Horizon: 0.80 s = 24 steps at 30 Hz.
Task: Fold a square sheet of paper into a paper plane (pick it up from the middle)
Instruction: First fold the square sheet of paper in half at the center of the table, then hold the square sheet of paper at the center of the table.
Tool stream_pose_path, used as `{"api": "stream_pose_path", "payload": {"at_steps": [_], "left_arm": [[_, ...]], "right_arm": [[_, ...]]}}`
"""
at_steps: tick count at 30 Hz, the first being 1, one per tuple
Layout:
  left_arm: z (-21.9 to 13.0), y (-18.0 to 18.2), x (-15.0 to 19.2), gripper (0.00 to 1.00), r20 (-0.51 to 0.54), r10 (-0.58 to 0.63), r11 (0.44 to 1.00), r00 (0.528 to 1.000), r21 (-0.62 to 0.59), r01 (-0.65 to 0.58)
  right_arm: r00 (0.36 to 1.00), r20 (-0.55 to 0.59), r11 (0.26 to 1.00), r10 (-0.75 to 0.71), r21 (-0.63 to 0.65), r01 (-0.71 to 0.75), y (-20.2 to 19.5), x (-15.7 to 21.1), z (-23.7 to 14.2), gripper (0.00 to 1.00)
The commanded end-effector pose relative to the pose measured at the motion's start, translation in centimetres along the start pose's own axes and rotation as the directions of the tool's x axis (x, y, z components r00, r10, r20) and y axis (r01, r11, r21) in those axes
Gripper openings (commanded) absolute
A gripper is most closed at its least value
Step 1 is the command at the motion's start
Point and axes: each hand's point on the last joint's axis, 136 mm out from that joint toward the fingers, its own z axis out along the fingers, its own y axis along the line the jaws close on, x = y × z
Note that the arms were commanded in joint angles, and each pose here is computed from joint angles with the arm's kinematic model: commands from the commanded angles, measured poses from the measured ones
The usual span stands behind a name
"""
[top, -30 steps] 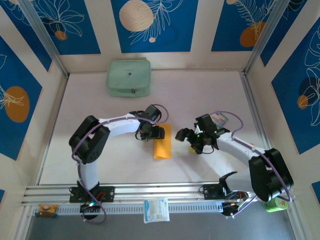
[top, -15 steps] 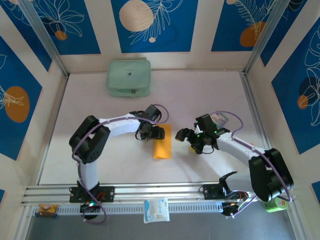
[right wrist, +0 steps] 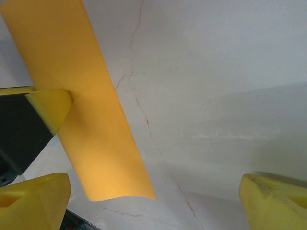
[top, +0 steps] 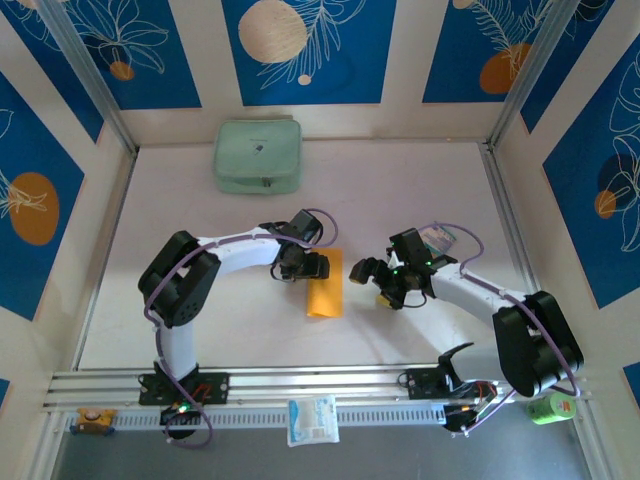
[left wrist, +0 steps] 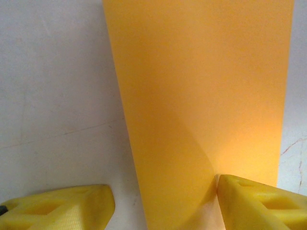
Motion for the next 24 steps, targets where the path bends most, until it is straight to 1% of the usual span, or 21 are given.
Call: {"api": "stream_pose_path", "payload": {"at_steps": [1, 6, 8, 10, 11, 15, 24], "left_arm": [[4.6, 4.0, 1.9, 0.67, -0.043, -0.003, 0.992, 0.999, -0.125, -0.002], [4.7, 4.1, 2.0, 0.67, -0.046, -0.004, 0.992, 0.999, -0.125, -0.002], [4.7, 4.1, 2.0, 0.67, -0.044, -0.001, 0.992, 0.999, -0.123, -0.004], [4.7, 4.1, 2.0, 0.67, -0.044, -0.003, 0.992, 0.999, -0.125, -0.003], [4.7, 4.1, 2.0, 0.67, -0.044, -0.001, 0.992, 0.999, -0.125, -0.004], [4.8, 4.1, 2.1, 0.67, -0.047, -0.003, 0.992, 0.999, -0.125, -0.003], [5.0, 4.3, 2.3, 0.67, -0.05, -0.01, 0.992, 0.999, -0.125, 0.004]], "right_arm": [[0.999, -0.02, 0.997, -0.035, -0.067, 0.034, 2.0, 0.1, 0.0, 0.84], [0.998, -0.033, 0.992, -0.061, -0.117, 0.056, 3.4, 0.1, 0.7, 0.58], [0.997, -0.039, 0.989, -0.069, -0.135, 0.063, 3.9, 0.1, 1.1, 0.46], [0.996, -0.055, 0.986, -0.075, -0.153, 0.066, 4.5, 0.1, 1.7, 0.29], [0.995, -0.063, 0.987, -0.073, -0.15, 0.063, 4.6, 0.1, 1.9, 0.23], [0.993, -0.084, 0.986, -0.087, -0.149, 0.074, 5.4, 0.1, 3.1, 0.0], [0.987, -0.128, 0.989, -0.098, -0.126, 0.081, 6.4, 0.0, 5.3, 0.0]]}}
